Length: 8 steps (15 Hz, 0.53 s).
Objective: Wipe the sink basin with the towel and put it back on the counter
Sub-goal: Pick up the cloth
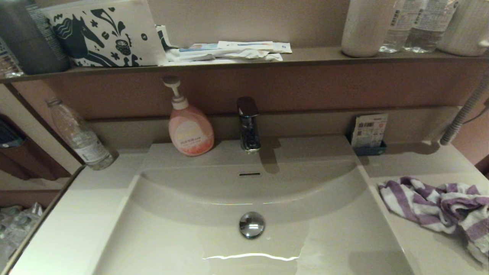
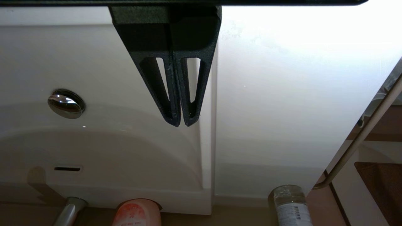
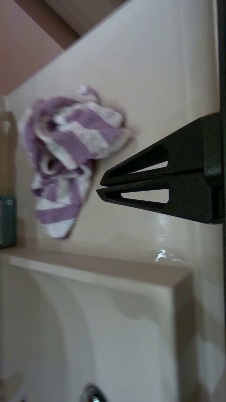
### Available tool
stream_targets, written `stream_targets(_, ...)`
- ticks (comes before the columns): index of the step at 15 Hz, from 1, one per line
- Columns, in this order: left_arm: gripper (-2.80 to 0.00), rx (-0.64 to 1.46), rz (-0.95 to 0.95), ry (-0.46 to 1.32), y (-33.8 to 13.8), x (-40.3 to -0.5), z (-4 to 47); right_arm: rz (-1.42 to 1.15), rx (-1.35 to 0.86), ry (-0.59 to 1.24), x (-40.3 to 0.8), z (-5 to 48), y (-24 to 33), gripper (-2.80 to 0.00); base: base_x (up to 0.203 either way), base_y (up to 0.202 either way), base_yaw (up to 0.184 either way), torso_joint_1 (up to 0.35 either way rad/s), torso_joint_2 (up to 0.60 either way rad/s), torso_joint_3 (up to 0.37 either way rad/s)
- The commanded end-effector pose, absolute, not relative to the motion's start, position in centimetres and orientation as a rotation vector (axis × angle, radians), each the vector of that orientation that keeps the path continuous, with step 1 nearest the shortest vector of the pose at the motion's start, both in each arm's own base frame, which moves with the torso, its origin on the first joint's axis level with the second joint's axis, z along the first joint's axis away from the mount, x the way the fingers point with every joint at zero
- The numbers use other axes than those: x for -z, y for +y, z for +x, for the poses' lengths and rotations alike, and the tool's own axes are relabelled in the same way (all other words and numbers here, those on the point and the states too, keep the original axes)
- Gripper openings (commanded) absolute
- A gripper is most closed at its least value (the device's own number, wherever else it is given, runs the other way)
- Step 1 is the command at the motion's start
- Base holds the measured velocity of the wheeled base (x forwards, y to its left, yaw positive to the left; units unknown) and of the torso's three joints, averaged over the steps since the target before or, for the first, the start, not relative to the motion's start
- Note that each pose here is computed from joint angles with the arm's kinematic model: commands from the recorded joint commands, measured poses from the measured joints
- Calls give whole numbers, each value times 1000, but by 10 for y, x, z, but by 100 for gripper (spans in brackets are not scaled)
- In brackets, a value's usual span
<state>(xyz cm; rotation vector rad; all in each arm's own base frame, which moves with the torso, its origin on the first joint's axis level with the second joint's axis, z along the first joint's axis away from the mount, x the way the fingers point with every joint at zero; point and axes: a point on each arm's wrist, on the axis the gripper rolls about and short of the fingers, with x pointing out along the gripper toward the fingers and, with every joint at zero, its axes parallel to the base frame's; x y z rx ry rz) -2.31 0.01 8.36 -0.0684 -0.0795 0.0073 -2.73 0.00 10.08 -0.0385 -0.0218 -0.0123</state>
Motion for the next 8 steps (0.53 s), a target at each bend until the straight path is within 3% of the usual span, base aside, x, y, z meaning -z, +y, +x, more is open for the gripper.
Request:
stream_targets(1,-280,-8,-69,-79,0,-84,-23,-38,16,17,-118,-22,0,-280,0,0,0,0,0,0)
stream_targets(8,-280,-8,-69,-79,0,-84,-23,-44,217,311,-176,43,-5,-280,0,0,0,0,0,0)
